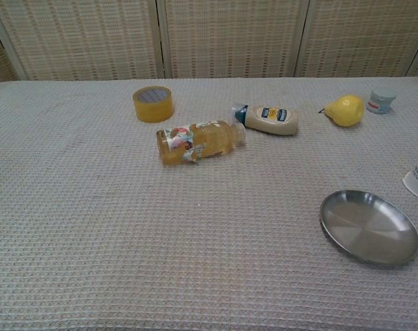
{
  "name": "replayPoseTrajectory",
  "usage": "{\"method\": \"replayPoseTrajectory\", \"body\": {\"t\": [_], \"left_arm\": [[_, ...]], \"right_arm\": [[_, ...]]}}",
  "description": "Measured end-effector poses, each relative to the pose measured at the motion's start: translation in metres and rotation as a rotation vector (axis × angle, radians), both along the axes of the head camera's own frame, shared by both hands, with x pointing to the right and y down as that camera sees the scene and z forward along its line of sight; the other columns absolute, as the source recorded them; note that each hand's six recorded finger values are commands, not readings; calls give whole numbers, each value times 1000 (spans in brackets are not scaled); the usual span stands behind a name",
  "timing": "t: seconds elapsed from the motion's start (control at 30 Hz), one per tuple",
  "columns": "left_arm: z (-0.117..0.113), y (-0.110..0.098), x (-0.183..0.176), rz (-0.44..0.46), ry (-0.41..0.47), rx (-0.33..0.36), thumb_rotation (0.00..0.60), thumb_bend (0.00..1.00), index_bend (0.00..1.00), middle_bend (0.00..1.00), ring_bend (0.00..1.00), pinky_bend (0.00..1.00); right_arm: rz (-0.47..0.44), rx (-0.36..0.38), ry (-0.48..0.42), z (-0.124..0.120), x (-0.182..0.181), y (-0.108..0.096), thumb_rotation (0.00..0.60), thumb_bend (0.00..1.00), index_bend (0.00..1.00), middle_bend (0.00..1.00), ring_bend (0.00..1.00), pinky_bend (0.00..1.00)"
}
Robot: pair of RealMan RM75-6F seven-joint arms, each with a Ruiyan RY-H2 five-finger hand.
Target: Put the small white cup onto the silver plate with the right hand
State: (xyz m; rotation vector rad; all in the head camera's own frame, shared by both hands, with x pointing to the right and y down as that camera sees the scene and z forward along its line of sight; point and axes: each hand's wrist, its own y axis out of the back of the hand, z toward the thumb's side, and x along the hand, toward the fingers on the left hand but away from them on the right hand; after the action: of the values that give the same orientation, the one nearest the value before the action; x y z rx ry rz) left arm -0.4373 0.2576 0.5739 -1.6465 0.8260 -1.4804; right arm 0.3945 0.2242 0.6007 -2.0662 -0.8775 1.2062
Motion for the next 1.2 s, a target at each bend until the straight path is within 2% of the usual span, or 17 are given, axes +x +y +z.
{"method": "replayPoseTrajectory", "body": {"t": [0.17, 0.33, 0.4, 0.47, 0.5, 0.6, 0.73, 0.8, 0.87, 1.0, 1.2], "left_arm": [[-2, 1, 2, 7, 8, 4, 600, 514, 350, 393, 350, 313], [-3, 0, 1, 1, 13, 9, 600, 515, 350, 394, 351, 313], [-4, -1, 0, -4, 15, 12, 600, 514, 352, 395, 351, 313], [-4, -2, -2, -12, 17, 11, 600, 513, 353, 396, 350, 313], [-4, -2, -3, -16, 18, 9, 600, 513, 356, 397, 350, 313], [-5, -2, -3, -19, 27, 3, 600, 514, 360, 398, 351, 313], [-8, -1, -4, -19, 33, 5, 600, 514, 360, 401, 351, 313], [-9, -1, -4, -24, 34, 7, 600, 514, 361, 402, 351, 313], [-11, -2, -4, -27, 35, 13, 600, 514, 362, 402, 350, 313], [-10, -1, -3, -23, 30, 10, 600, 514, 363, 403, 350, 313], [-7, 0, -4, -27, 26, -8, 600, 515, 363, 403, 351, 313]], "right_arm": [[21, 36, 72, 3, 5, -1, 600, 174, 143, 187, 83, 417], [28, 41, 78, 2, 2, 2, 600, 178, 154, 186, 83, 417], [19, 46, 81, 2, 0, 3, 600, 221, 188, 192, 91, 418], [7, 70, 88, 1, -1, 2, 600, 274, 243, 245, 139, 438], [-1, 87, 96, 0, -2, 2, 600, 296, 292, 300, 193, 473], [-47, 160, 147, 0, -2, 0, 600, 305, 386, 396, 308, 572], [-130, 245, 225, -3, -6, 0, 600, 305, 426, 494, 415, 676], [-157, 260, 255, -5, -7, -1, 600, 305, 427, 532, 451, 713], [-181, 256, 291, -5, -7, -1, 600, 281, 409, 553, 471, 730], [-205, 200, 374, 0, -5, -1, 600, 149, 277, 564, 481, 741], [-192, 66, 487, 11, 6, 2, 600, 142, 306, 642, 569, 837]]}}
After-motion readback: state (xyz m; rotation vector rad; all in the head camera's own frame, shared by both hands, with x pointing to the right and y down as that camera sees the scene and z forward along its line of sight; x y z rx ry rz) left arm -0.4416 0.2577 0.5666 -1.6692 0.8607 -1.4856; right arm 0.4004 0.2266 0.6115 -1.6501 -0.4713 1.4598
